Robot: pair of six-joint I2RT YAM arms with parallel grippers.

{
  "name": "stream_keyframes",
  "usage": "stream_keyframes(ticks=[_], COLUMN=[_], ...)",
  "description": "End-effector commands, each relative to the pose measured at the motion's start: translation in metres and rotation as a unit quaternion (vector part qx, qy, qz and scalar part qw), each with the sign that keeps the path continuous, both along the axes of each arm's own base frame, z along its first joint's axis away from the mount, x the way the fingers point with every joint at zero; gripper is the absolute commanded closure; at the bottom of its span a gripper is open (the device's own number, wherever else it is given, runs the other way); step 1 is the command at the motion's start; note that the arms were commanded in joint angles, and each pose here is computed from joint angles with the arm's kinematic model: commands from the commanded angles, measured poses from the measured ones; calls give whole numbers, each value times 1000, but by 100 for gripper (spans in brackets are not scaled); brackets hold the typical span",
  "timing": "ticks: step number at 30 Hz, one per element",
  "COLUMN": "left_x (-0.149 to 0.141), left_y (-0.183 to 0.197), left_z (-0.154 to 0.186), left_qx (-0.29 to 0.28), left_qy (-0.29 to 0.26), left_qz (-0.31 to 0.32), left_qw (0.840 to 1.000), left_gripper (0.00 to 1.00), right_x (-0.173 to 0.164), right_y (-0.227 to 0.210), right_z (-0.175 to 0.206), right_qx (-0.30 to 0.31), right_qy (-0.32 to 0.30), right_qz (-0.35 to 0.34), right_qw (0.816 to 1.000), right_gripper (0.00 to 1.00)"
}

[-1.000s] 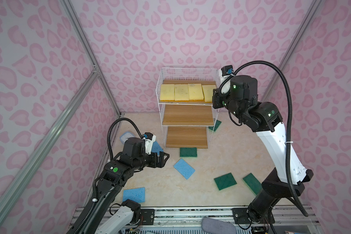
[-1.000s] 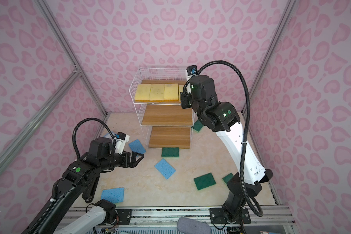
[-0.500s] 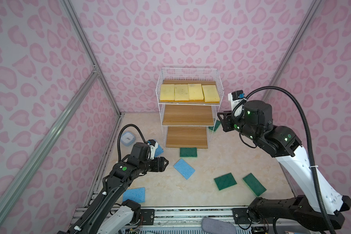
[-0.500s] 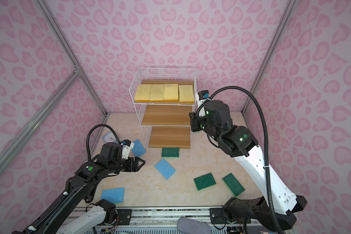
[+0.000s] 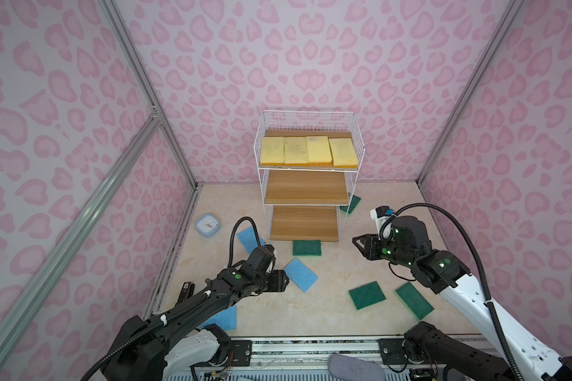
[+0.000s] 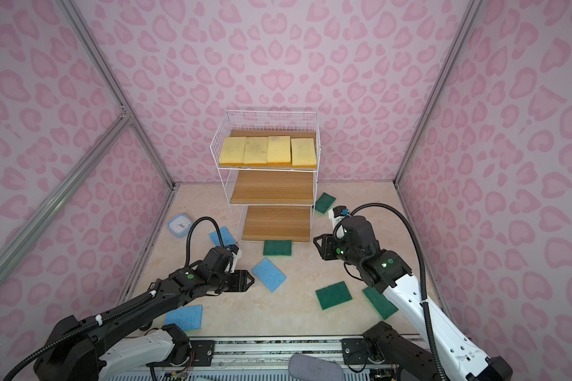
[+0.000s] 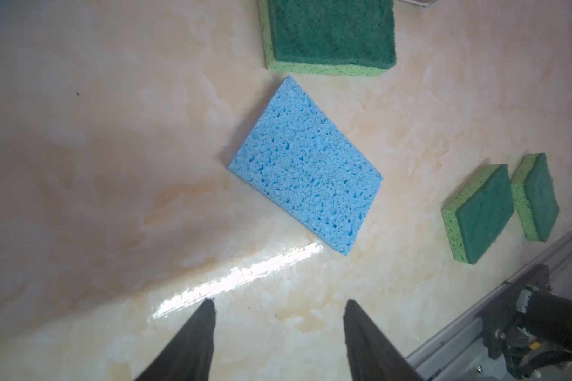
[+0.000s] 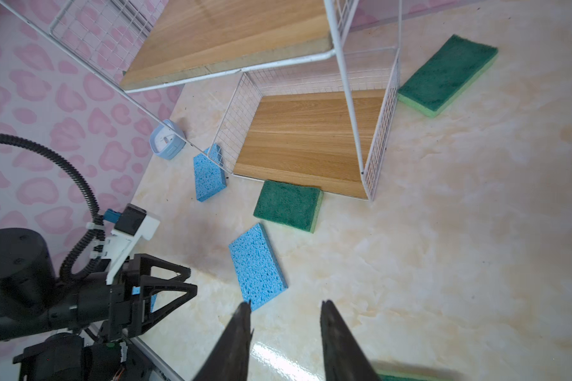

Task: Arrange cleaning sponges on a shelf
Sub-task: Pick up the cleaning sponge from the center of the table.

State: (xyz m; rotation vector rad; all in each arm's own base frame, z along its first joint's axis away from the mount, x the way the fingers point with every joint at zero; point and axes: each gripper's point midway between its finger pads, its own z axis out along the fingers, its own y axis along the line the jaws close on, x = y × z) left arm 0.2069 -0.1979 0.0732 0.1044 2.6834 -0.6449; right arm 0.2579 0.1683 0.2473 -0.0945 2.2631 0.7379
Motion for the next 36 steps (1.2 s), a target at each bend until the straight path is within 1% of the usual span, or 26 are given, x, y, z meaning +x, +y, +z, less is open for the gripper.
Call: stream_keyframes(ticks=[1, 6, 8, 10, 14, 19, 22, 23, 24, 25, 26, 27, 28, 32, 36], left_x=[23, 28, 32, 36, 46, 54, 56, 57, 57, 57, 57, 57, 56, 54, 48], left_y=[-5, -11, -11, -14, -22, -26, -29, -30, -30, -30, -30, -29, -29, -30, -33], left_z=[-4, -23, -29, -31, -31, -39, -47, -49, -52, -53, -54, -56, -56, -49, -29], left_qx=[-6, 6, 18, 19, 17, 34, 41, 41, 41, 42, 42, 45, 45, 40, 37], left_qy=[-28, -23, -20, -22, -28, -23, -16, -15, -13, -12, -12, -11, -11, -14, -19], left_qz=[69, 113, 129, 140, 150, 155, 154, 155, 155, 156, 157, 158, 157, 147, 107], left_qw=[997, 993, 991, 990, 988, 987, 987, 987, 987, 987, 987, 986, 986, 988, 993], left_gripper=[38, 41, 42, 42, 43, 49, 55, 59, 65, 73, 83, 91, 95, 96, 96], right_x=[-3, -10, -14, -16, -20, -21, -22, -23, -23, -24, -24, -24, -25, -27, -32], right_y=[3, -13, -19, -23, -24, -25, -25, -25, -25, -25, -25, -25, -25, -23, -16], right_z=[-1, -20, -25, -28, -31, -34, -35, -35, -36, -36, -37, -37, -39, -42, -42], right_qx=[57, 86, 91, 91, 92, 95, 94, 94, 93, 93, 93, 93, 93, 97, 104], right_qy=[3, 27, 30, 32, 31, 31, 32, 31, 33, 33, 34, 34, 36, 43, 48], right_qz=[14, 6, 3, 2, 2, 0, 0, 0, -1, 0, 0, 0, -1, 5, 23], right_qw=[998, 996, 995, 995, 995, 995, 995, 995, 995, 995, 995, 995, 995, 994, 993], right_gripper=[62, 64, 64, 64, 64, 64, 64, 64, 64, 64, 64, 63, 63, 60, 51])
